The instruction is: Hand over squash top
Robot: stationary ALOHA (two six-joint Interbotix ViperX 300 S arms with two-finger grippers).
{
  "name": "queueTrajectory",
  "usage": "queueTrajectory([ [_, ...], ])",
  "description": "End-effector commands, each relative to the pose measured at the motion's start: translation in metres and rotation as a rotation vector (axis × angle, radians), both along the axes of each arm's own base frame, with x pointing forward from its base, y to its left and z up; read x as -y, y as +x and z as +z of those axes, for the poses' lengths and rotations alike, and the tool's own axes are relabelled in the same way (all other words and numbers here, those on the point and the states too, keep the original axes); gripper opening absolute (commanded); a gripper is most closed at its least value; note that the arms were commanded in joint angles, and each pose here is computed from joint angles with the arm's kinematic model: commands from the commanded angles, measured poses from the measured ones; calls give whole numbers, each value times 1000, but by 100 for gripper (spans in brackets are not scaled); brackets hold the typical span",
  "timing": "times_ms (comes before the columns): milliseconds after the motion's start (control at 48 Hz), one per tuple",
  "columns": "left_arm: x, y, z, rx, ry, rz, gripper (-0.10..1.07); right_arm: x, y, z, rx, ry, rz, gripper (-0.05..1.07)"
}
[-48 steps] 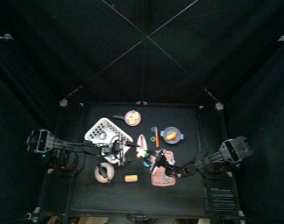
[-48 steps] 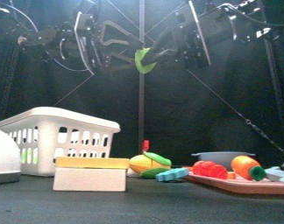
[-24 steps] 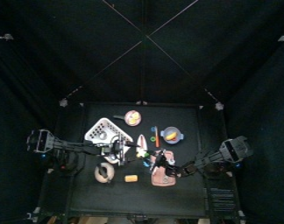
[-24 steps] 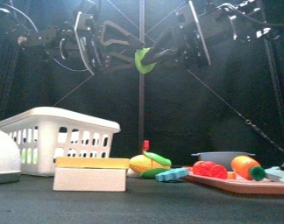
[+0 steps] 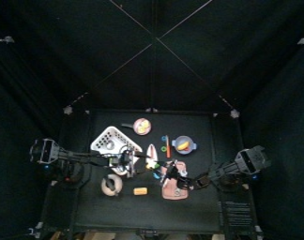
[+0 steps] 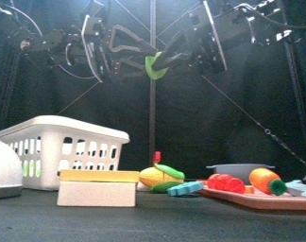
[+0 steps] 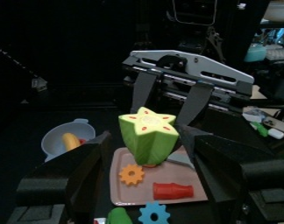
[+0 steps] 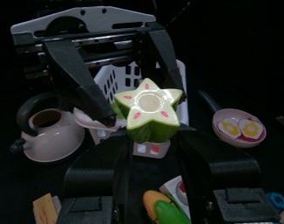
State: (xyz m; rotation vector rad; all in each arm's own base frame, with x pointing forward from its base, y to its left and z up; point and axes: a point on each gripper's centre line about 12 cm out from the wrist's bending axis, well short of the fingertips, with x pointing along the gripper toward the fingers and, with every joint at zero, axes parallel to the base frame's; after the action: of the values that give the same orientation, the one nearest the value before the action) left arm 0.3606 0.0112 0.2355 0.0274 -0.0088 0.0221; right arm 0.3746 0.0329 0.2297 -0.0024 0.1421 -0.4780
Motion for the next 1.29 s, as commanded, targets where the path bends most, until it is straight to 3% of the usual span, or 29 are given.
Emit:
queueTrajectory([
  [0, -1, 5, 12, 40, 4, 1, 96, -1, 3, 13, 40, 11, -2, 63],
  [208, -1, 5, 12, 41, 3, 2, 93, -1, 3, 13, 40, 11, -2, 63],
  [542, -2, 5, 13, 42, -4, 8, 63, -1, 3, 13, 45, 17, -4, 65],
  [646, -2, 5, 13, 45, -5, 9, 62, -2, 3, 14, 49, 19, -2, 72],
  [812, -2, 5, 13, 45, -8, 10, 62, -1, 2, 13, 47, 35, -19, 93],
  [938, -2, 1, 11, 40, -11, 14, 62, 6, 1, 19, 64, 111, -119, 103],
  [1021, -8, -2, 12, 45, -18, 32, 62, 11, -4, 24, 89, 154, -210, 103],
  [1167, -12, -10, 13, 69, -26, 51, 62, 13, -16, 29, 139, 176, -361, 103],
  [1271, -14, -15, 13, 78, -26, 60, 62, 6, -16, 41, 184, 174, -407, 103],
])
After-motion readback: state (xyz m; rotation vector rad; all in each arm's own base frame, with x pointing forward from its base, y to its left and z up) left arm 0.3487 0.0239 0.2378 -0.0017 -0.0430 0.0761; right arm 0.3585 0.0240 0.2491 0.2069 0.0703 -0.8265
